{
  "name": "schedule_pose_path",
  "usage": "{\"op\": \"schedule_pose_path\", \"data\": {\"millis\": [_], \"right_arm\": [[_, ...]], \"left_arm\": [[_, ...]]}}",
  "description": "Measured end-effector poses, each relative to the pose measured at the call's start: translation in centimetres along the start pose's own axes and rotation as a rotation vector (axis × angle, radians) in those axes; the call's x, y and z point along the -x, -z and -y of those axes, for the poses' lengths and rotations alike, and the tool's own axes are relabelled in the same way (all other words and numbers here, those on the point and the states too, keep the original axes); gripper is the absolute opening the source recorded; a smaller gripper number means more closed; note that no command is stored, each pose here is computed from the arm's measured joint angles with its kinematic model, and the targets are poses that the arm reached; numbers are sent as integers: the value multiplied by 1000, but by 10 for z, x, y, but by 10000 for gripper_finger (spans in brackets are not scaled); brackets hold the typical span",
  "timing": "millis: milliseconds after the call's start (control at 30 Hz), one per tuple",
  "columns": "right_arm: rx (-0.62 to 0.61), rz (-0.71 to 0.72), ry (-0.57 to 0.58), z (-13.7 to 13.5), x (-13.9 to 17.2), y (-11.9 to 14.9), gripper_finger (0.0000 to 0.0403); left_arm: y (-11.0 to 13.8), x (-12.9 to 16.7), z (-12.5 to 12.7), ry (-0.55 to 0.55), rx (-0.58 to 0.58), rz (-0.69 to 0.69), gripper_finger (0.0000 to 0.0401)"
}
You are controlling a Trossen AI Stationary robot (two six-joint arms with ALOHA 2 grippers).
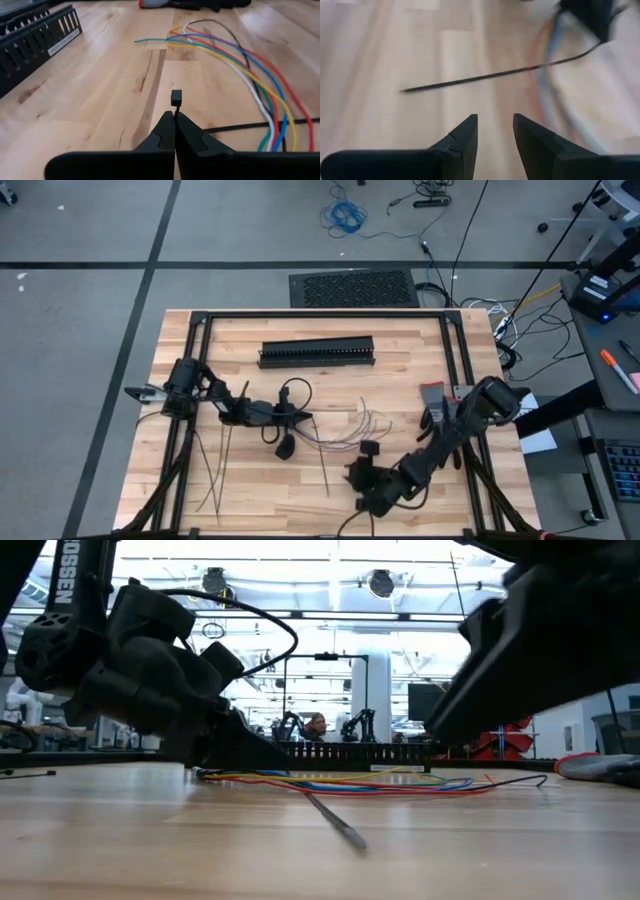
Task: Ziptie cables
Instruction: Wrap the zip tie around the cable wires
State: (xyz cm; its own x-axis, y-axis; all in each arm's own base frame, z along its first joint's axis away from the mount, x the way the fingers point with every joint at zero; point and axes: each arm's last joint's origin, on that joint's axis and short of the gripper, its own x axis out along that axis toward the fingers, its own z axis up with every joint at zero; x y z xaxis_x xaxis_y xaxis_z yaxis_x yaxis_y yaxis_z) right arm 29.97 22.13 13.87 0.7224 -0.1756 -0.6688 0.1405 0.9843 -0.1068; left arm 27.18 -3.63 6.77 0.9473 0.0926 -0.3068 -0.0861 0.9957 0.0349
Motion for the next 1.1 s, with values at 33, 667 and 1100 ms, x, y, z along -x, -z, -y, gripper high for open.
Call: {"op": "schedule_pose_path", "data": {"millis": [33,667,1100], "right_arm": [[-19,2,-29,-3,-1,1,118],[200,-146,-97,-57,-58,3,118],[372,-95,154,-65,-39,8,118]], "left_arm": [[0,0,0,-1,0,-2,0],[6,0,0,-26,40,-59,0],[7,0,0,-27,63,-68,0]]}}
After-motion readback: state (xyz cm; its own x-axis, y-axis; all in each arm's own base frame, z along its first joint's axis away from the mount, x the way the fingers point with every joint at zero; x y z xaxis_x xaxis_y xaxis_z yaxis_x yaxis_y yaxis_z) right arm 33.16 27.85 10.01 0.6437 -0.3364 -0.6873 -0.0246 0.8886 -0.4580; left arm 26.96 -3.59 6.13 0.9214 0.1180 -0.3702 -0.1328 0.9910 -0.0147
